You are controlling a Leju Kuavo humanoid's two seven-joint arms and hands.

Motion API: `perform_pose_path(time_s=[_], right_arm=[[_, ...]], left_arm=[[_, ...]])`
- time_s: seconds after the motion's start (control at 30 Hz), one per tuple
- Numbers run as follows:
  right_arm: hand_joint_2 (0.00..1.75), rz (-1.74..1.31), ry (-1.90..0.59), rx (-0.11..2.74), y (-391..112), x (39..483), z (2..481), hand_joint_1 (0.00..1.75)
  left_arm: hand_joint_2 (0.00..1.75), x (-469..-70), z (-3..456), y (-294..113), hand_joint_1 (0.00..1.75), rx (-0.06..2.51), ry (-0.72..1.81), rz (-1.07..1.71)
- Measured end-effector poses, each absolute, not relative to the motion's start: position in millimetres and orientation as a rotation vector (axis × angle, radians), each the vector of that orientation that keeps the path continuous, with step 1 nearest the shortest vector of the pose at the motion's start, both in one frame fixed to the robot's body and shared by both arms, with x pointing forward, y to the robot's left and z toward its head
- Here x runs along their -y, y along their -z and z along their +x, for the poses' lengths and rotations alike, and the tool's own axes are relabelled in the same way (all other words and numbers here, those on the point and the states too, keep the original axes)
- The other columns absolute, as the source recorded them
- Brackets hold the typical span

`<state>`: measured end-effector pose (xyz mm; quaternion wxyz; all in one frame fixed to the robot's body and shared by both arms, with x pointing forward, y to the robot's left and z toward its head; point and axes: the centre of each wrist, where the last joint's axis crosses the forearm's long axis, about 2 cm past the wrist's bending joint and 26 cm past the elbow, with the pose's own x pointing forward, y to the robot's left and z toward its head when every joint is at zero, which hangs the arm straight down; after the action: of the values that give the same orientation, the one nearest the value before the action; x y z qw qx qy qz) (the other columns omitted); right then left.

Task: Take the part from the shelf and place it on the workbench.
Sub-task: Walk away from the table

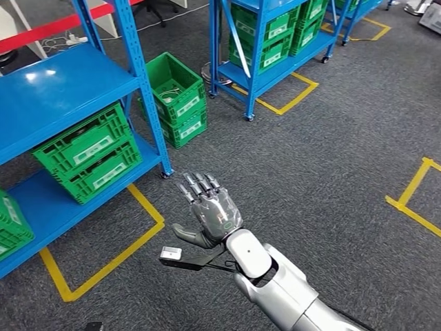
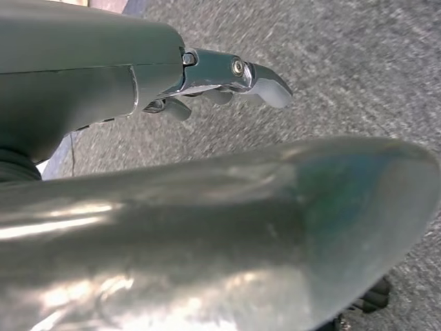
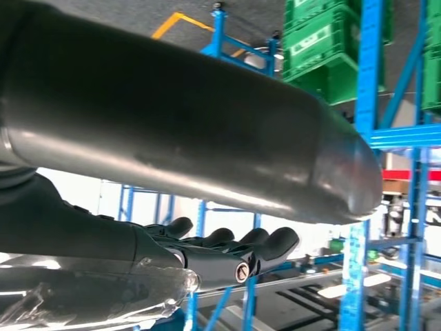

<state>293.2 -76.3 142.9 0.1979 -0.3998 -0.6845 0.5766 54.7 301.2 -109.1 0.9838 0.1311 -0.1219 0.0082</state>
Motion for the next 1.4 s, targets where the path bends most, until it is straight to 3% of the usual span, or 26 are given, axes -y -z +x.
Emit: perform_pose_path(time_s=[0.67, 0.93, 1.4], right_arm=[[0.0, -1.1, -1.615, 1.964, -137, 75, 285, 0.0], [0.0, -1.023, -1.604, 1.926, -107, 79, 262, 0.0], [0.0, -0.992, -1.512, 1.574, -26, 116, 222, 0.0]], left_arm=[[0.0, -298, 55, 109, 0.0, 0.246, -0.011, 0.265], [0.0, -295, 54, 109, 0.0, 0.236, -0.028, 0.267], [0.0, -291, 47, 110, 0.0, 0.214, -0.062, 0.283]])
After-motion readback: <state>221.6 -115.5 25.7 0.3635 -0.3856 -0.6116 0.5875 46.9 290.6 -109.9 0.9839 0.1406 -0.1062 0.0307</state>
